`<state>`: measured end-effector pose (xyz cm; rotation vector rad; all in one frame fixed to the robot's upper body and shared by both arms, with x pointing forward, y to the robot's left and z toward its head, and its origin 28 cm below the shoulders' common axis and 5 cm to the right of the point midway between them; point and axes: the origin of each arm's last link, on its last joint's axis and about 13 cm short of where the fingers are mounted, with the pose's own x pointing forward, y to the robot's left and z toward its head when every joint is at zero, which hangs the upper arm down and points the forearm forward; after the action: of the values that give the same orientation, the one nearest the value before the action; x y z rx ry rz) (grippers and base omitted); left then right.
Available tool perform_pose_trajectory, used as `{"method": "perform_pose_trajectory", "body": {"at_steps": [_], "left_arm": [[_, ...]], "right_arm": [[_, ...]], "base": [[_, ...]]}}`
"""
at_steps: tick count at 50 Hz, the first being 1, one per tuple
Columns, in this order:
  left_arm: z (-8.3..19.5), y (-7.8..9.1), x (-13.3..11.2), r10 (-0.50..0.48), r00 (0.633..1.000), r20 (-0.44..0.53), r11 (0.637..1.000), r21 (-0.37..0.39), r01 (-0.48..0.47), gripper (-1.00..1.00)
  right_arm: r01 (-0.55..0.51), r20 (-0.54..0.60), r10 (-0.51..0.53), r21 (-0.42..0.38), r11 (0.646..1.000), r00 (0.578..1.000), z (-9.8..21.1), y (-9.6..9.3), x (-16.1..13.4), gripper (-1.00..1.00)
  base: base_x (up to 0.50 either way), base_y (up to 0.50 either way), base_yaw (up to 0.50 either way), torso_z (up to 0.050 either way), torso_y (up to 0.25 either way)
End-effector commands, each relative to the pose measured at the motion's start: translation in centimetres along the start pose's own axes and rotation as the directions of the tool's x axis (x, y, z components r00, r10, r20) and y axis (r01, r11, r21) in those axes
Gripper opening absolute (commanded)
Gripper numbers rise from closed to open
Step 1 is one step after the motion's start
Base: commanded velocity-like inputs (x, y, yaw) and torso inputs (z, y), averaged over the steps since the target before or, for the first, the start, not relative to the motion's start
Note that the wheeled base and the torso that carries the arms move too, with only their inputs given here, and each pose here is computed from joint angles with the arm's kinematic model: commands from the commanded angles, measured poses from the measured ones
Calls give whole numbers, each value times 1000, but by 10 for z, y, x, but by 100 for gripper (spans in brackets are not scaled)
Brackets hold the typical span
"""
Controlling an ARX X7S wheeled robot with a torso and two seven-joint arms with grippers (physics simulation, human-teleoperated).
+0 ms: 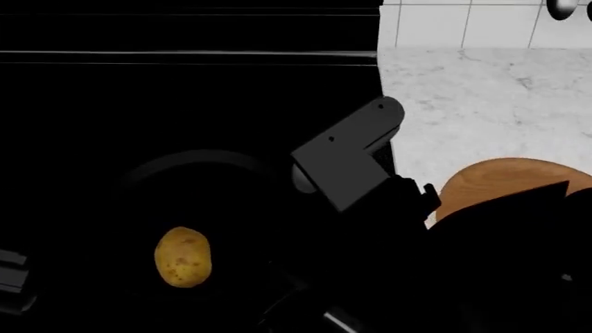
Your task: Pick up the pan and dump the vegetables in it onto the plate. Then return the pan to the stove.
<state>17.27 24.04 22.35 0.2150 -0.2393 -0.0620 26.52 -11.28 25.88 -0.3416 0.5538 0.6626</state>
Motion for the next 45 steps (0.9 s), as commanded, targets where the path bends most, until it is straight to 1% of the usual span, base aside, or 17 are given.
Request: {"method": "perform_pose_trajectory", "body": {"at_steps": [1, 13, 17, 21, 26, 29, 34, 45], "left_arm": [[1, 2, 0, 11, 1000, 20, 1000, -22, -10, 100], [-2, 1, 0, 7, 1000, 19, 1000, -23, -7, 100], [-2, 3, -1, 13, 1000, 19, 1000, -24, -12, 100], [-3, 4, -1, 16, 1000, 21, 999, -28, -16, 100], [-2, 4, -1, 21, 1000, 24, 999, -28, -20, 100], [-1, 4, -1, 21, 999, 26, 1000, -24, -21, 100], [0, 3, -1, 22, 999, 24, 1000, -19, -21, 100], [3, 3, -2, 23, 999, 29, 1000, -12, -23, 100]], "right_arm": [[-41, -16, 41, -1, 999, 999, -1, -6, 29, 100], [-74, -63, 73, -8, 997, 995, -6, -6, 55, 100], [-94, -77, 93, -10, 996, 993, -7, -2, 60, 100], [-88, -91, 90, 27, 996, 992, -21, -3, 61, 100], [-94, -110, 100, 53, 994, 989, -34, -1, 66, 100], [-96, -105, 104, 83, 992, 989, -42, -2, 67, 100], [-78, -97, 90, 118, 990, 991, -49, -8, 66, 100], [-67, -119, 87, 163, 984, 989, -66, -12, 74, 100]], "base": [[0, 0, 0, 0, 0], [0, 0, 0, 0, 0], [0, 0, 0, 0, 0], [0, 0, 0, 0, 0], [0, 0, 0, 0, 0], [0, 0, 0, 0, 0], [0, 0, 0, 0, 0], [0, 0, 0, 0, 0]]}}
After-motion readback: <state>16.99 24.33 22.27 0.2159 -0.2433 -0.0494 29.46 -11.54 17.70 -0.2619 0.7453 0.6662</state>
